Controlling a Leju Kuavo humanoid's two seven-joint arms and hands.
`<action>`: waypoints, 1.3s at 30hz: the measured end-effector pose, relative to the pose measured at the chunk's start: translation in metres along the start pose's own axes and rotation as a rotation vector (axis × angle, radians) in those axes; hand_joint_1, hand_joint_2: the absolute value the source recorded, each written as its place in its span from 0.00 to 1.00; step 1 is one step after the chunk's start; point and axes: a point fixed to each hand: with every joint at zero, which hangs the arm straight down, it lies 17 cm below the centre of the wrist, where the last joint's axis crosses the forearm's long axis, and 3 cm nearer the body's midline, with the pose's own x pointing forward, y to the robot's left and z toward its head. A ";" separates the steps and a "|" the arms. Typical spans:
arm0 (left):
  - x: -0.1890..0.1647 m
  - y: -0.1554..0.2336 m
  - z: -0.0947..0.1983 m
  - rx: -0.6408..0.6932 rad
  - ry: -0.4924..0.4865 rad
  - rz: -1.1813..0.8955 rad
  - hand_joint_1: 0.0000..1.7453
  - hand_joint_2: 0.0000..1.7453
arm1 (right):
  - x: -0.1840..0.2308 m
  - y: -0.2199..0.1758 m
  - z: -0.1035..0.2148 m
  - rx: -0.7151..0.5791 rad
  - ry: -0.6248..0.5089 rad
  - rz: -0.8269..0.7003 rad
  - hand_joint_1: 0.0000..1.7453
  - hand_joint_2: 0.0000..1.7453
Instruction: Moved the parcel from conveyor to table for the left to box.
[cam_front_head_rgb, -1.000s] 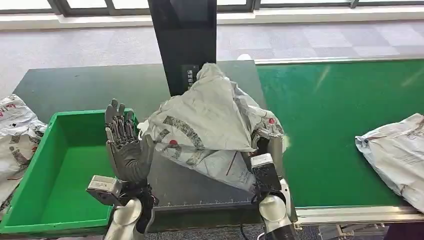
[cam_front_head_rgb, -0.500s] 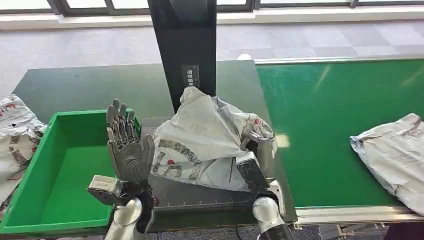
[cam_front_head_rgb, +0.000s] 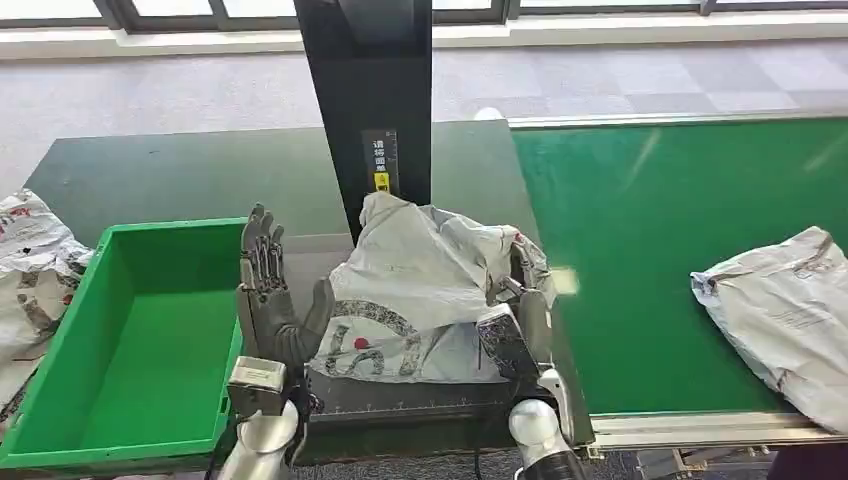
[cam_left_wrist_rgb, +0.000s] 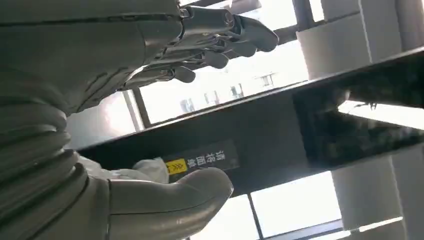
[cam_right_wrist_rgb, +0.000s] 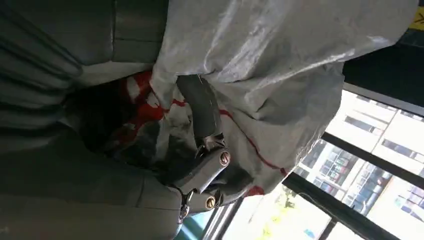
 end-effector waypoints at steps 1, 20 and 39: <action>-0.003 -0.006 0.003 -0.030 -0.001 -0.033 0.00 1.00 | -0.002 0.001 0.001 0.004 0.005 -0.002 0.00 0.00; -0.104 -0.119 0.102 -0.646 0.111 -0.651 0.00 1.00 | -0.014 0.014 0.010 0.055 0.040 -0.025 0.00 0.00; -0.134 -0.142 0.120 -0.796 0.089 -0.899 1.00 1.00 | -0.025 0.017 0.023 0.066 0.076 -0.030 0.00 0.00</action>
